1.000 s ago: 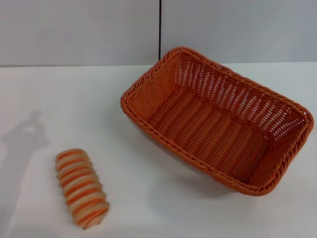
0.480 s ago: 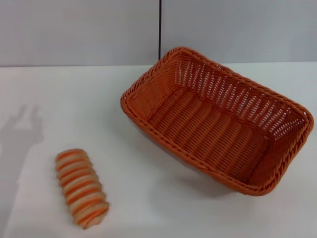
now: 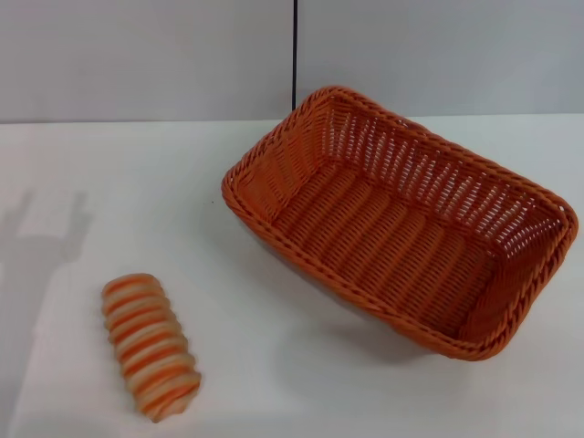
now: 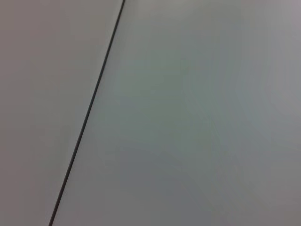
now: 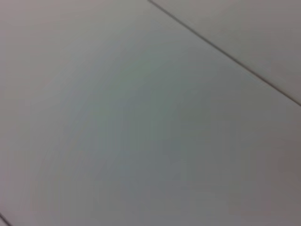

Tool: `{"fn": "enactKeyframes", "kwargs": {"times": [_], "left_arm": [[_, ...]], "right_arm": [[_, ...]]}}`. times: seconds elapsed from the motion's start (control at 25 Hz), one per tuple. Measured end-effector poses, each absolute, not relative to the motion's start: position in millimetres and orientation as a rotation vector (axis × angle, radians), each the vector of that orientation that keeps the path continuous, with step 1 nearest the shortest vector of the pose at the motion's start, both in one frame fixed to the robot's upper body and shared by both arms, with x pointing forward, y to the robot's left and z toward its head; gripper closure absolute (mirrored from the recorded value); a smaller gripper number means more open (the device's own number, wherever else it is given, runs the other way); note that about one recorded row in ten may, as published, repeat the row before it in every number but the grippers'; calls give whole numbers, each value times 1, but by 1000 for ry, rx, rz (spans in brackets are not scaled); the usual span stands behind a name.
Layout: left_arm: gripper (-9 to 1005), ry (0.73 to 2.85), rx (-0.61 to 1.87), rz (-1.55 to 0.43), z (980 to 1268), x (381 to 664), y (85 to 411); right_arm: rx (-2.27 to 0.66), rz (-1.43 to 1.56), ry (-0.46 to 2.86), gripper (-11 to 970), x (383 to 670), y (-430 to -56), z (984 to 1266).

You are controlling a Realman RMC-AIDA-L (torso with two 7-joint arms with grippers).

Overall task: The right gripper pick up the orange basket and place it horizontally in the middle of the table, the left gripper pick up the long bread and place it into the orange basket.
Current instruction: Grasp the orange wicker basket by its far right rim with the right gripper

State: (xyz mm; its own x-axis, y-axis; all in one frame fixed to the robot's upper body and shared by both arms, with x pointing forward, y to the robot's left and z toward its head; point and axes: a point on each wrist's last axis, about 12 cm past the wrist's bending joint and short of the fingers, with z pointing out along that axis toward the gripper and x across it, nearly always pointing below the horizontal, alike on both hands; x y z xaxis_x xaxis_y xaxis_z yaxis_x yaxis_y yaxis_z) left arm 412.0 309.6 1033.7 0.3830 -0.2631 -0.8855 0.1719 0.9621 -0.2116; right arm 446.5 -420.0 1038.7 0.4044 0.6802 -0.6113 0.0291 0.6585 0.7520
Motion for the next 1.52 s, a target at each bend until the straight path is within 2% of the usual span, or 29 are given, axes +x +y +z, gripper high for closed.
{"fn": "enactKeyframes", "kwargs": {"times": [0.12, 0.52, 0.92, 1.0, 1.24, 1.36, 1.4, 1.44, 1.52], "left_arm": [[270, 1145, -102, -290, 1034, 413, 310], [184, 1145, -131, -312, 1034, 413, 313], [169, 1152, -119, -321, 1034, 415, 312], [170, 1154, -111, -327, 1034, 416, 312], [172, 1162, -86, -346, 1034, 417, 311], [173, 1170, -50, -359, 1034, 417, 311], [173, 1174, -33, -367, 1034, 417, 310], [173, 1174, -33, -367, 1034, 417, 310], [174, 1174, -30, -370, 1034, 416, 310]], "right_arm": [[781, 467, 1081, 149, 447, -421, 1039], [843, 500, 968, 150, 442, -432, 1046], [400, 520, 1037, 150, 447, -429, 1087], [229, 562, 1093, 149, 456, -429, 1104], [31, 703, 1165, 149, 475, -435, 1136], [-117, 788, 1221, 153, 487, -437, 1164], [-227, 850, 1285, 155, 498, -434, 1186], [-227, 850, 1285, 155, 498, -434, 1186], [-340, 891, 1348, 155, 507, -429, 1212]]}}
